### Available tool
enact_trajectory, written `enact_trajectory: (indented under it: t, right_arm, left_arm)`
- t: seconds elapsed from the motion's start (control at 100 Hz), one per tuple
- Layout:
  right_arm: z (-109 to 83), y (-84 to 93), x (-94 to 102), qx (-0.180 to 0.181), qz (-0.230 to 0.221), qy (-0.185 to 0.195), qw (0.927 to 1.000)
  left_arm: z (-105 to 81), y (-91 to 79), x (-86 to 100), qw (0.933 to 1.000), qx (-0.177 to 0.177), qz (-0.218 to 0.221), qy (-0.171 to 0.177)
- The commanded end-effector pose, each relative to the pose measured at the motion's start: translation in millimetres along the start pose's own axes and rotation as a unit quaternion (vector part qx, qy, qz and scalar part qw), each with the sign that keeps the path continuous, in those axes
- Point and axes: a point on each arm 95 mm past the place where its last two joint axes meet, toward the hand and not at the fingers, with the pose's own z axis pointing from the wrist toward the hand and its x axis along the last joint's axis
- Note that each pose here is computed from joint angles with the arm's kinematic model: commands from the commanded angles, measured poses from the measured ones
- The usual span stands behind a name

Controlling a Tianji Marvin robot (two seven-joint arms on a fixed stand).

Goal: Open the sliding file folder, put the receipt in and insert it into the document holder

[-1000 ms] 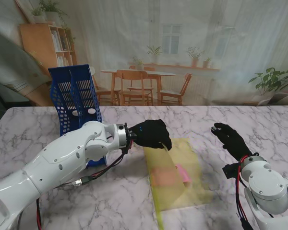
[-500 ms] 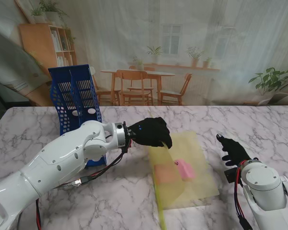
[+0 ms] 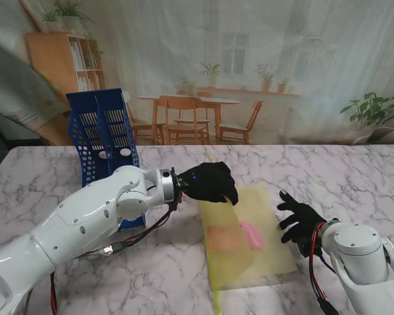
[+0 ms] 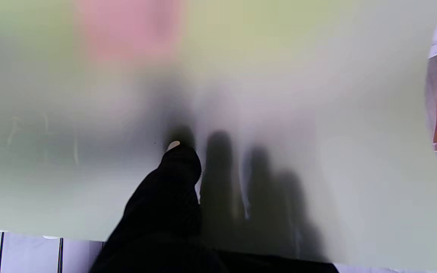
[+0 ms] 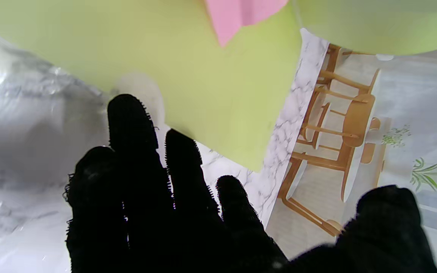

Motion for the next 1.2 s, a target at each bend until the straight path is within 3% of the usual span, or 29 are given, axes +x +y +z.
enact_trajectory:
  t: [0.0,0.34,0.84,1.19]
  right_arm:
    - [0.1,-5.2,3.3,0.005,-0.004,0.003,1.0]
    - [-8.9,-12.6,10.3,0.041,-0.015,0.016,0.9989]
    - [-21.6,-19.4,14.8,0.072,0.022,0.063,0.9952]
    - [-30.3,-20.2,16.7,0.086,-0.039,0.086,0.9918]
  left_arm:
    - [2.4,-1.3,-0.8,1.0,-0.005,0.001,0.0]
    - [8.7,5.0,-1.1,0.9998,-0.02,-0.005,0.003]
    - [31.2,16.7,3.0,0.9991,-0.032,-0.027,0.007]
    - [48.6,23.3,-2.2,0.9971,-0.068,-0.034,0.002]
